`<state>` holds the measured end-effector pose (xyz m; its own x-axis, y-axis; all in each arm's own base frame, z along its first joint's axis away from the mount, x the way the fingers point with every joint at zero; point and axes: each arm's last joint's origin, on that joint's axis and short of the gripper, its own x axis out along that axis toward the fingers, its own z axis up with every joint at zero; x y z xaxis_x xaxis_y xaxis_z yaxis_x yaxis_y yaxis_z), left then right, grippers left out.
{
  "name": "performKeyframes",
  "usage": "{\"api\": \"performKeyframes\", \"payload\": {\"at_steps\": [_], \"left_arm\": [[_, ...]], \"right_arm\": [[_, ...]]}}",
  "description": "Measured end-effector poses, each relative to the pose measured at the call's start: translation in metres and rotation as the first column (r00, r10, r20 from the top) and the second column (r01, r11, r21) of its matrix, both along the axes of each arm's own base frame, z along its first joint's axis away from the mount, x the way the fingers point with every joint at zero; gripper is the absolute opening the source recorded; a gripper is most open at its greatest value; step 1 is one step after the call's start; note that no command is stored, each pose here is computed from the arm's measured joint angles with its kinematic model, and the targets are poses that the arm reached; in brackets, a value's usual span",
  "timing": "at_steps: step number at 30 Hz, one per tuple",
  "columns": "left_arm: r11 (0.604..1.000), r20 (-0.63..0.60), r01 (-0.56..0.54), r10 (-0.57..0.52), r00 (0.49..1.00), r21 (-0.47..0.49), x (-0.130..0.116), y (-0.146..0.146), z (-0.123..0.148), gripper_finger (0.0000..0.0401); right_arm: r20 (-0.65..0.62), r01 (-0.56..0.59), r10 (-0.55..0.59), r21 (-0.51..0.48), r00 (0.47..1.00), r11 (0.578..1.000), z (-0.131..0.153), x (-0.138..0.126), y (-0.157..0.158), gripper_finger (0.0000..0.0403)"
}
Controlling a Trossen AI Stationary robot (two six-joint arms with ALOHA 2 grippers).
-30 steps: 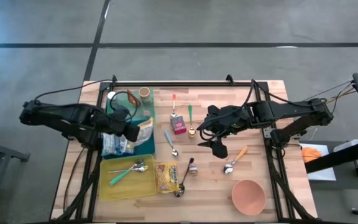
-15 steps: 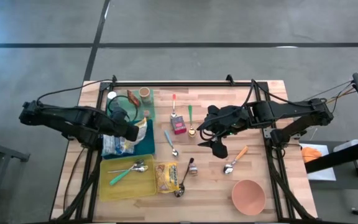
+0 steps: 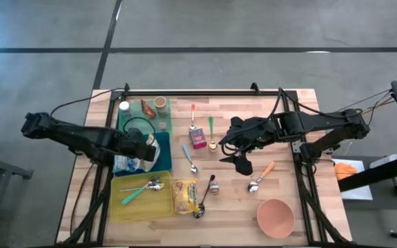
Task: Pick & Place Food Item
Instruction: Put the top yellow noodle pack into the dark blue bin
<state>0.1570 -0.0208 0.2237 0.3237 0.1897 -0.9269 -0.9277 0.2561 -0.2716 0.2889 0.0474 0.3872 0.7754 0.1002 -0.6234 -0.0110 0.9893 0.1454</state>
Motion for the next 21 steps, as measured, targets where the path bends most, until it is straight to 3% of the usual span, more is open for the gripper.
{"api": "performKeyframes", "payload": {"at_steps": [5, 13, 16, 21], "left_arm": [[0.998, -0.05, -0.009, 0.007, 0.999, -0.054, -0.0059, -0.0038, -0.0135, 0.0], [0.995, -0.047, -0.005, 0.0, 0.999, -0.101, -0.0054, -0.0072, -0.0112, 0.0006], [0.991, -0.057, 0.004, -0.012, 0.998, -0.13, -0.006, -0.0081, -0.0114, 0.0034], [0.991, -0.056, 0.034, -0.042, 0.998, -0.133, -0.0055, -0.0085, -0.0108, 0.0113]], "right_arm": [[-0.013, 0.007, -0.007, 0.007, 1.0, 1.0, -0.0009, -0.0007, -0.0001, 0.0302], [-0.015, 0.008, -0.008, 0.009, 1.0, 1.0, -0.001, -0.0008, -0.0001, 0.0302], [-0.014, 0.006, -0.006, 0.007, 1.0, 1.0, -0.001, -0.0008, -0.0001, 0.0302], [-0.014, 0.006, -0.005, 0.006, 1.0, 1.0, -0.001, -0.0008, -0.0001, 0.0302]]}}
